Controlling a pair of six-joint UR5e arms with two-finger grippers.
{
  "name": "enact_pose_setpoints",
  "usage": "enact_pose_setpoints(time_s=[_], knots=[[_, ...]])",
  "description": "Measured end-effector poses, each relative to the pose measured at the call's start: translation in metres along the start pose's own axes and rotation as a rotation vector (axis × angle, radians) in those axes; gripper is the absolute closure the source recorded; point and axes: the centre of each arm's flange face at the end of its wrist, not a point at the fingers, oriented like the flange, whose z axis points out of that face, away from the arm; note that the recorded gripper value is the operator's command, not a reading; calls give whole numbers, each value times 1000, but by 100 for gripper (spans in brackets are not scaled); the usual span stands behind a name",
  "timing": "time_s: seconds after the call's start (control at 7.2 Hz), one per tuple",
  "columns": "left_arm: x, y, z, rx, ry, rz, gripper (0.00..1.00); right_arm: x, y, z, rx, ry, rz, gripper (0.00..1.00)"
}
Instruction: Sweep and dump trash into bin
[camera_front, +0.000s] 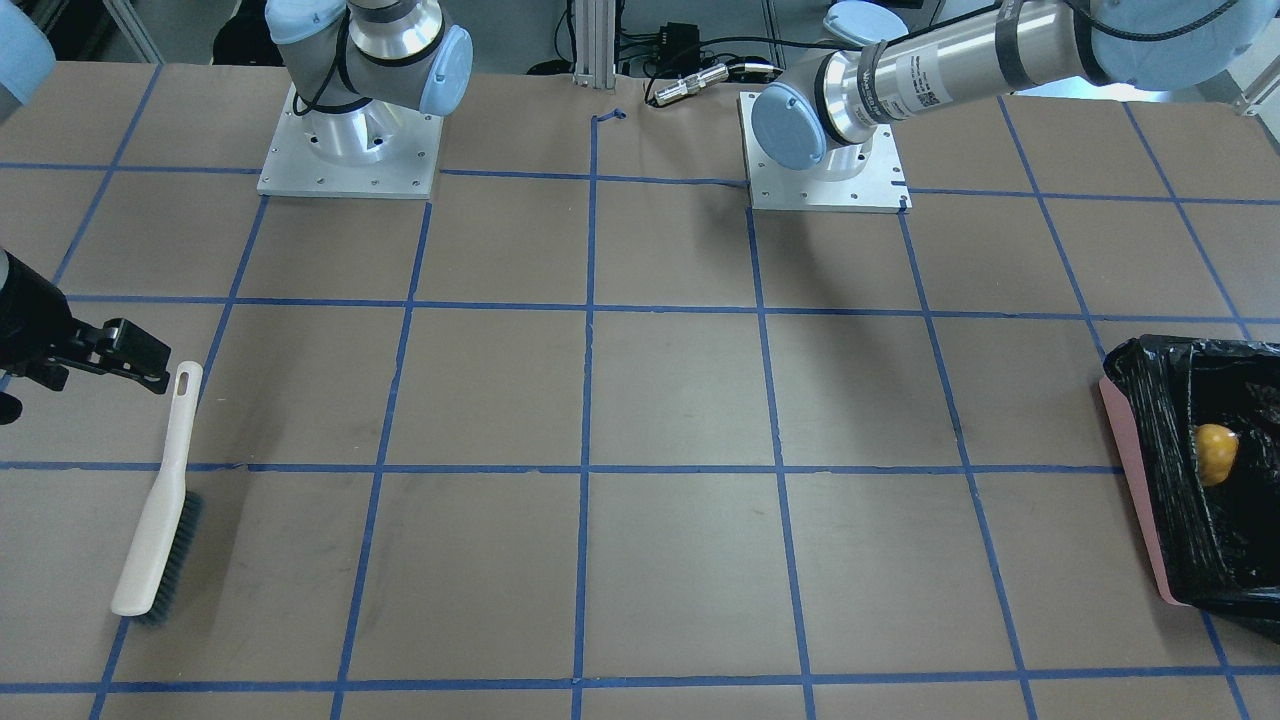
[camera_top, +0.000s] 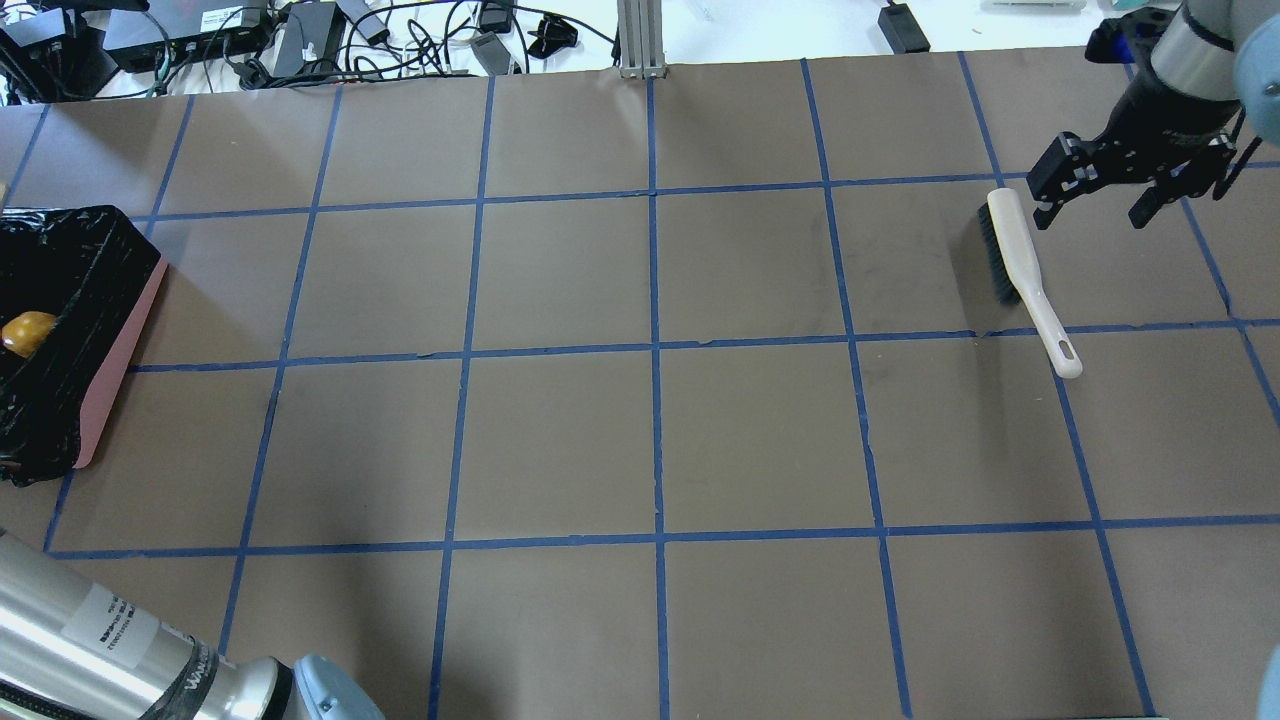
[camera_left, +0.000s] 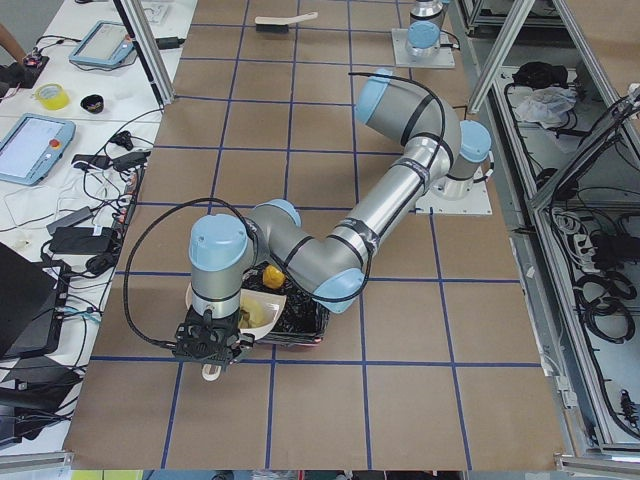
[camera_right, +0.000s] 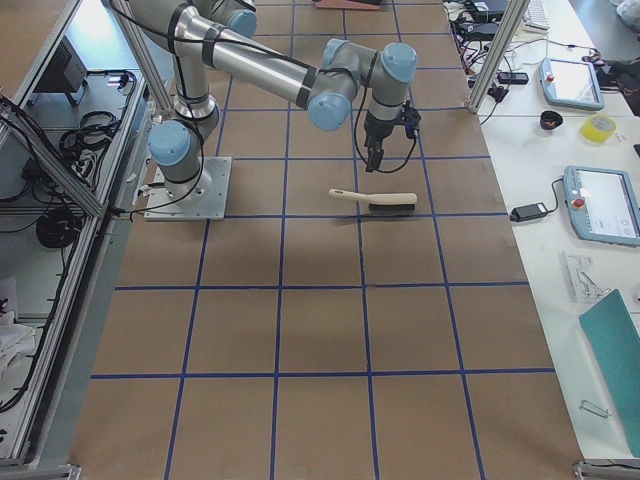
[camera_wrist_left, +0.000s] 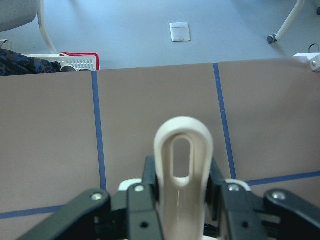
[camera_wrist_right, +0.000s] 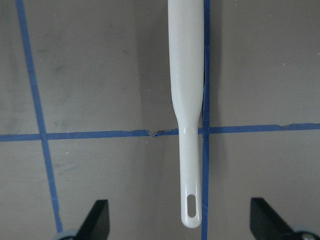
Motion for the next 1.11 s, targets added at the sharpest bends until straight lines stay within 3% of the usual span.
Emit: enact_pose_setpoints(time_s=[0.28,0.56,0.83,1.11], knots=[[8,10,-29,79,-38,19,100,-24,26,-53,32,-13,-25,0],[7,30,-29,168,-44,25,100,-45,23,-52,21,-27,-55,0],[0,40,-30,220,-39,36,100,-76,17,-45,21,-26,-79,0],[-5,39,-44,257,-68,43,100,-107,14,-46,60,-18,-85,0]])
